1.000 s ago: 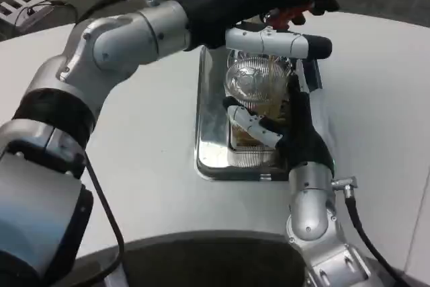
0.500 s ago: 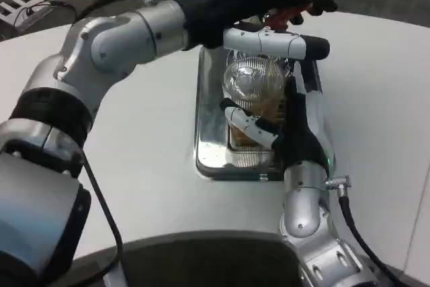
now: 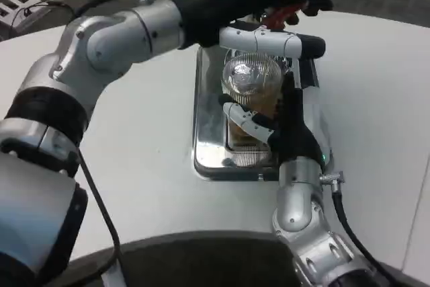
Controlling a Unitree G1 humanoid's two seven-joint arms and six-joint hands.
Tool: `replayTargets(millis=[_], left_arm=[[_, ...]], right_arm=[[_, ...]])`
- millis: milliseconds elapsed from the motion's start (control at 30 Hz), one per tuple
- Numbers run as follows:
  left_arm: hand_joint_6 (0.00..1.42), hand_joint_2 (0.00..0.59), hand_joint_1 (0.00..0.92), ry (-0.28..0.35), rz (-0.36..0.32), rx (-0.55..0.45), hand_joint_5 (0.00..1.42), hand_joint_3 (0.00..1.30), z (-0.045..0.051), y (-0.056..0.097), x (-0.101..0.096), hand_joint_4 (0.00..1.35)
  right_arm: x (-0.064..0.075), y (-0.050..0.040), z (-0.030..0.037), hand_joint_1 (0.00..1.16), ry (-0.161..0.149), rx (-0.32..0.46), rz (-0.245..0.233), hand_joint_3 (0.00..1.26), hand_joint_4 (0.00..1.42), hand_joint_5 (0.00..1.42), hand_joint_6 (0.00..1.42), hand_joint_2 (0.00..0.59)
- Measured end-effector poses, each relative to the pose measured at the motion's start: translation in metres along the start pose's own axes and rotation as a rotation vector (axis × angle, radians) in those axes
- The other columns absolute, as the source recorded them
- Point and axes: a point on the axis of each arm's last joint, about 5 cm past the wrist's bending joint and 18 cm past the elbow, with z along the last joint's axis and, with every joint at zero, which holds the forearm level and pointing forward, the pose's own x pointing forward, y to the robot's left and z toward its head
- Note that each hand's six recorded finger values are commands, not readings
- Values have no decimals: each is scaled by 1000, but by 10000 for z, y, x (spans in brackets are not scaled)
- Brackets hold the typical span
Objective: Grasp the cup under the faucet to collect the drink, then remove the cup.
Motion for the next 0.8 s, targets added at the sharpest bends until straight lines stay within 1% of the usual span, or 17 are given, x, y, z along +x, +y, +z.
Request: replayTargets(millis=[67, 167, 267, 300, 333, 400, 433, 533, 633, 800], left_arm=[[197, 0, 0, 1, 0, 0, 261, 228, -1, 1, -2, 195], [209, 0, 0, 3, 2, 1, 262, 235, -5, 6, -9, 204], [212, 0, 0, 4, 4, 1, 270, 240, -9, 11, -16, 214], [213, 0, 0, 5, 6, -1, 272, 241, -10, 13, -19, 216], [213, 1, 0, 5, 7, -1, 273, 241, -11, 14, -20, 217], [215, 2, 0, 5, 13, -7, 294, 241, -17, 24, -31, 218], [215, 2, 0, 5, 16, -12, 297, 241, -20, 28, -37, 218], [215, 2, 0, 7, 47, -59, 303, 241, -52, 35, -75, 219], [216, 8, 0, 7, 84, -108, 324, 234, -87, 32, -112, 229], [235, 8, 0, 5, 147, -178, 348, 238, -128, 64, -171, 232]], right_arm=[[3, 5, -1, 752, -2, 5, 2, 102, 211, 201, 175, 207], [7, 19, -7, 768, -6, 11, -1, 138, 245, 226, 177, 214], [8, 26, -12, 787, -5, 19, -8, 183, 281, 253, 208, 218], [6, 34, -18, 794, -4, 18, -23, 198, 296, 265, 217, 218], [6, 35, -18, 798, -4, 17, -26, 213, 310, 278, 221, 218], [-3, 52, -24, 809, -4, 9, -66, 257, 347, 306, 243, 222], [-5, 54, -25, 813, -4, 7, -74, 274, 367, 322, 250, 222], [-8, 58, -31, 827, 1, 8, -106, 335, 429, 378, 278, 232], [-10, 61, -32, 842, 2, 8, -131, 402, 502, 432, 309, 227], [-13, 66, -26, 858, -2, 9, -150, 509, 620, 553, 366, 220]])
